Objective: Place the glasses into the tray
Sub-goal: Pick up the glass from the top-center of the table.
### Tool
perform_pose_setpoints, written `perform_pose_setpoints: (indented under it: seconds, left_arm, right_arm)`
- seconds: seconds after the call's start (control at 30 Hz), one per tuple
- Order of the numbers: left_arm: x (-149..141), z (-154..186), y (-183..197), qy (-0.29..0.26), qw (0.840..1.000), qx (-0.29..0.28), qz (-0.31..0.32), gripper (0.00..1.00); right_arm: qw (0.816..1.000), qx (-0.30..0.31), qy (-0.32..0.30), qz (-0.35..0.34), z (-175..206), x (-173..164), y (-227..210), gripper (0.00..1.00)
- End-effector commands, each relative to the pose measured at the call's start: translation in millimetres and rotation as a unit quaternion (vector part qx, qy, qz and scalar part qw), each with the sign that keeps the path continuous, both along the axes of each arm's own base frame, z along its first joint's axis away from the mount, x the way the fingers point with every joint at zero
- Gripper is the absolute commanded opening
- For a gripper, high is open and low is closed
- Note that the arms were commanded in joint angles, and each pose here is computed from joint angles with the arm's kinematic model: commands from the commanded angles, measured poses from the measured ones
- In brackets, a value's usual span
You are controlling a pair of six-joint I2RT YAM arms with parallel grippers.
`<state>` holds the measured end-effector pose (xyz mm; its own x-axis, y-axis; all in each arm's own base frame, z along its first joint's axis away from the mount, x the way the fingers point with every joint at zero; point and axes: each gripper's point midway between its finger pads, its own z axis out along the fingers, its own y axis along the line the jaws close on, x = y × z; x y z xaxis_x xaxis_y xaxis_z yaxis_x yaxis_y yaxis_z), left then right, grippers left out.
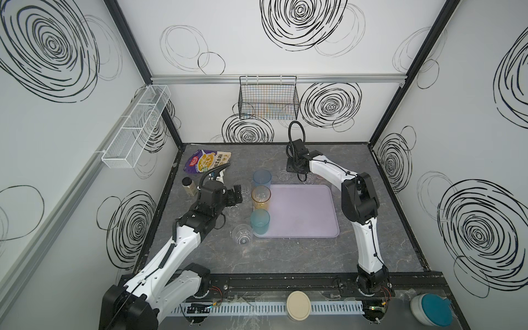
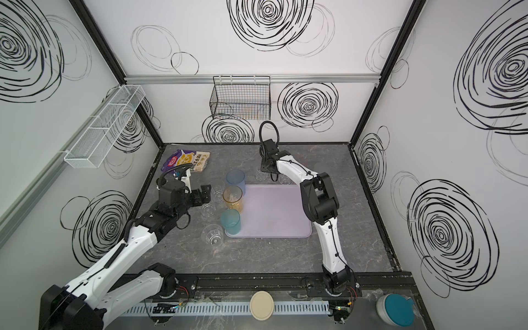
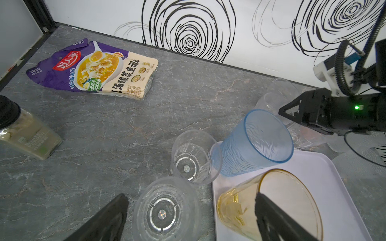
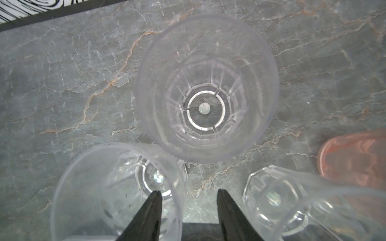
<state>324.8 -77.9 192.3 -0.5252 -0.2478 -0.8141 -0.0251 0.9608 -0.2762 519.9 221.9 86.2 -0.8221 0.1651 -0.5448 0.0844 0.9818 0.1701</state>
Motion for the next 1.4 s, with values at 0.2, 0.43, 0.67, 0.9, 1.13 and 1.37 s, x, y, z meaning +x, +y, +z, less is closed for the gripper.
perform_pose_setpoints:
  seconds: [0.2, 0.43, 0.67, 0.9, 1.13, 1.37]
  left_arm:
    - [5.6, 0.4, 5.4, -0.009, 1.0, 0.001, 0.009, 0.97]
    - [6.5, -4.4, 5.7, -0.002, 1.0, 0.001, 0.009, 0.97]
    - [7.1, -7.9, 6.0, 0.003, 1.0, 0.0, 0.009, 0.97]
    - [7.4, -11.5, 3.7, 0.008, 1.0, 0.001, 0.007, 0.97]
    - [6.4, -14.3, -1.3, 0.012, 1.0, 0.008, 0.001, 0.98]
    - [3.4, -11.0, -18.3, 0.011, 1.0, 0.023, -0.014, 0.98]
  right_arm:
    - [0.999, -0.041, -0.023, 0.01, 6.2, 3.6, -1.4, 0.26]
    - [0.996, -0.071, -0.048, 0.021, 32.5, -2.1, 2.8, 0.14]
    - [0.993, -0.085, -0.08, 0.029, 74.9, -11.7, 4.8, 0.08]
    - [0.993, -0.063, -0.09, 0.045, 105.9, -35.2, 1.0, 0.05]
    - [0.995, -0.057, -0.041, 0.071, 81.0, -86.5, -5.2, 0.05]
    - [0.993, -0.062, -0.007, 0.103, 44.4, -116.7, 12.6, 0.05]
